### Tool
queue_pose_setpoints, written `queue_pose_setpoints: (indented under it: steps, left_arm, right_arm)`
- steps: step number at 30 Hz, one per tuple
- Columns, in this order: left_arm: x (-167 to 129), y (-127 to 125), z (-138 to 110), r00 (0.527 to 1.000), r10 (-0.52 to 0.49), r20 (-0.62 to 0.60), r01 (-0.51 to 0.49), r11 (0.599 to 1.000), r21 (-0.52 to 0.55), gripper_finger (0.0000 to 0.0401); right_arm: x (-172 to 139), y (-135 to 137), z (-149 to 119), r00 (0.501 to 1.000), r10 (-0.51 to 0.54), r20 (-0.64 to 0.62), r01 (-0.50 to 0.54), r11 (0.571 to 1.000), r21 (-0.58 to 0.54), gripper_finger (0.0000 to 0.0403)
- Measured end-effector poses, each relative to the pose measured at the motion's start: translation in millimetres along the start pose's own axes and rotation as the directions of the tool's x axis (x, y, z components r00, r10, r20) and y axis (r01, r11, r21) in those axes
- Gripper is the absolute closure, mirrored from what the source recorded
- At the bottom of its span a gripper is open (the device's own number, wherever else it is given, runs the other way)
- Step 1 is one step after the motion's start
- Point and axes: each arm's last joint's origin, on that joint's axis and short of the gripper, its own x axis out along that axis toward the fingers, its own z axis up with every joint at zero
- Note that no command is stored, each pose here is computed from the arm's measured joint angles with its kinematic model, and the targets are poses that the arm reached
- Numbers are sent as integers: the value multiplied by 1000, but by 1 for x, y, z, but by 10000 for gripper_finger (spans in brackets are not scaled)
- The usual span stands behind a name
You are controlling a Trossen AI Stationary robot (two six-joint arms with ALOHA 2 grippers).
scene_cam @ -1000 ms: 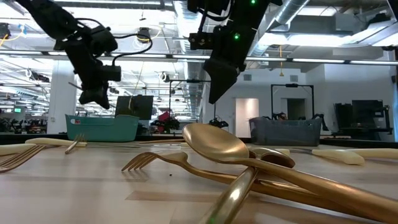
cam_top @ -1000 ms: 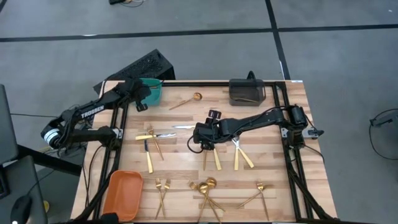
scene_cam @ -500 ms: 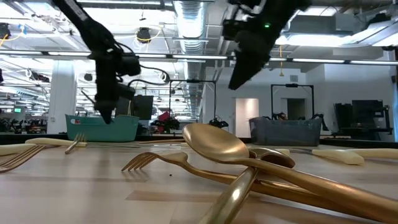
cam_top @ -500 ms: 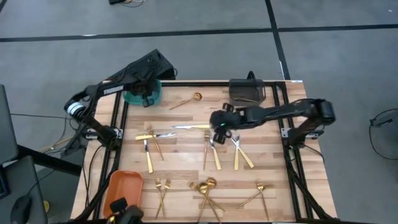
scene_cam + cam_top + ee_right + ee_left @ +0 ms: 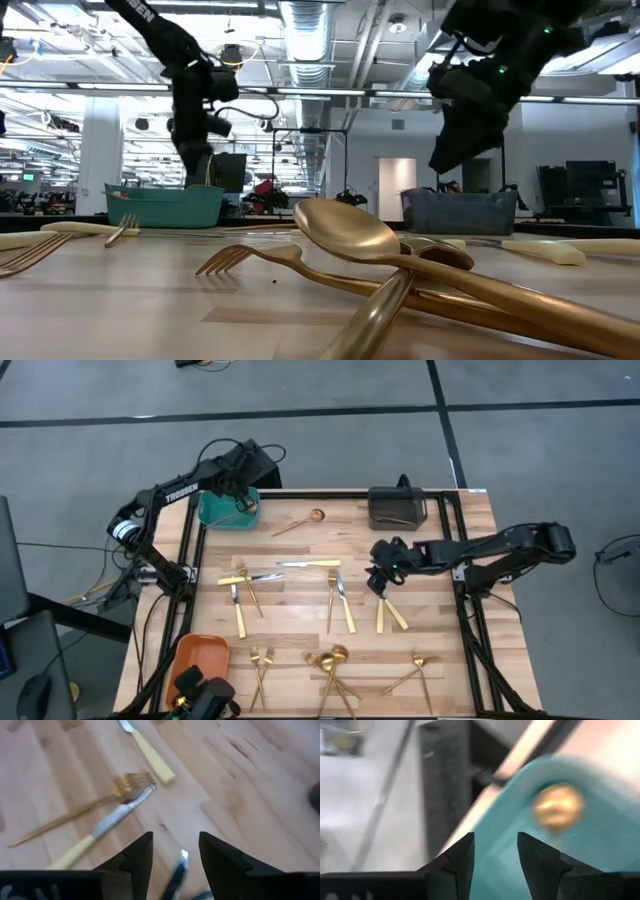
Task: Sort silverware by color (type)
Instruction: Put the fork into the orange bin
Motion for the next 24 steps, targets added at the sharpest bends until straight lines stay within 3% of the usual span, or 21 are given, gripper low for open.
queue_pose_setpoints:
  steps: [3, 7, 14, 18, 24]
  left_arm:
    - [-8, -9, 6, 977, -194, 93, 199, 979, -47, 270]
    - [-19, -36, 7, 902, -401, 162, 404, 915, 17, 290]
    - [-42, -107, -6, 840, -495, 221, 476, 869, 139, 328]
    - [-64, -145, -19, 776, -553, 304, 527, 833, 169, 335]
    - [-98, -184, -44, 699, -584, 412, 543, 809, 226, 335]
  right_arm:
    - [2, 6, -9, 999, 42, 27, -42, 999, -7, 217]
    - [2, 12, -20, 998, 61, 4, -61, 998, 3, 227]
    - [-1, 23, -33, 996, 86, -31, -86, 996, -17, 243]
    - [2, 31, -33, 992, 125, -1, -125, 992, -25, 244]
    - [16, 47, -36, 978, 206, -35, -207, 977, -41, 247]
